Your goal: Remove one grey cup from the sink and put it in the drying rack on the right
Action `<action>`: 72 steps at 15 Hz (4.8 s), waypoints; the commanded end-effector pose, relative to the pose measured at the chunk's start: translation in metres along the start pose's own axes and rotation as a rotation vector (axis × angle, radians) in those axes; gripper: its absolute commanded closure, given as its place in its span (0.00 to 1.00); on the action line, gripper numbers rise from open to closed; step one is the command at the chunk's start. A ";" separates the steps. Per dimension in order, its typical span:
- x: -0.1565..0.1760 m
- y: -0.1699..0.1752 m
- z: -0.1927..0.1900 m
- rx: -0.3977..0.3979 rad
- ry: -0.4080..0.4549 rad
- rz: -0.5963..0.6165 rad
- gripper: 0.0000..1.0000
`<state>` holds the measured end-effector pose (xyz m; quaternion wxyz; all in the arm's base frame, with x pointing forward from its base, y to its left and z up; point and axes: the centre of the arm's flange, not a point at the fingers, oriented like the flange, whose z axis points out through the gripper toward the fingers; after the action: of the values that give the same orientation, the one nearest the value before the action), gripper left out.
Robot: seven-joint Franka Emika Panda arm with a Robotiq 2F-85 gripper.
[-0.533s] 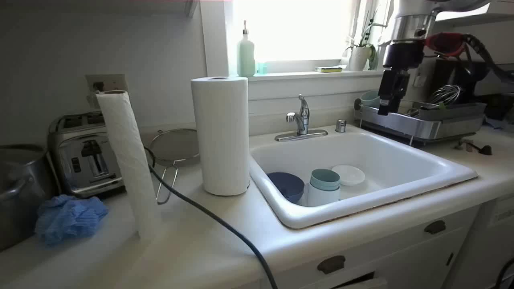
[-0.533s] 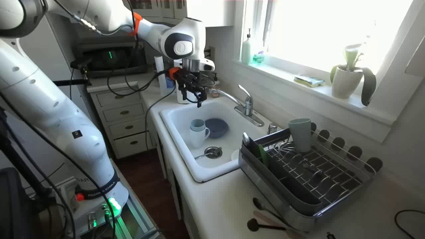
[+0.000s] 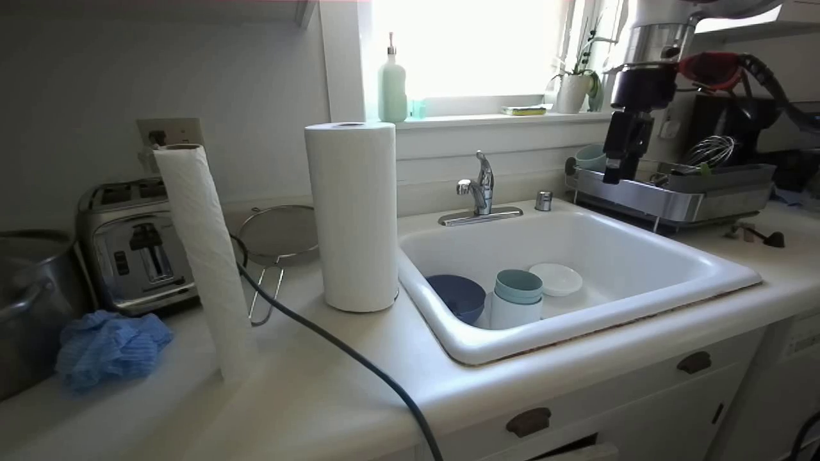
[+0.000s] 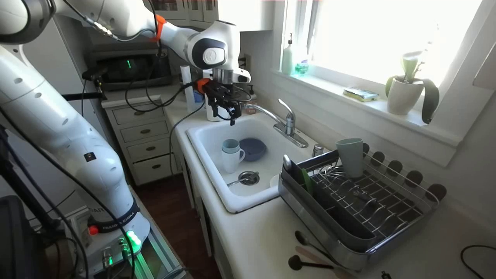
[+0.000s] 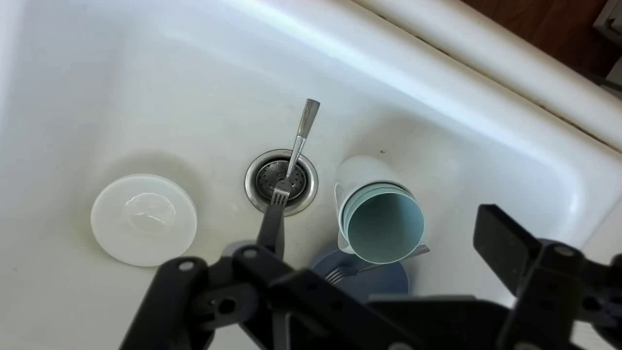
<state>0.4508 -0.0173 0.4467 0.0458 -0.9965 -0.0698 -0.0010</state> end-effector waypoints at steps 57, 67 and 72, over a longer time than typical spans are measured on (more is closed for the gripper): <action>0.079 -0.034 0.203 0.017 0.168 0.437 0.93; 0.078 -0.037 0.170 0.009 0.153 0.432 0.99; 0.081 -0.036 0.154 0.029 0.174 0.427 0.99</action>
<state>0.5248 0.0412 0.2800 0.0558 -0.9851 0.1447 -0.0737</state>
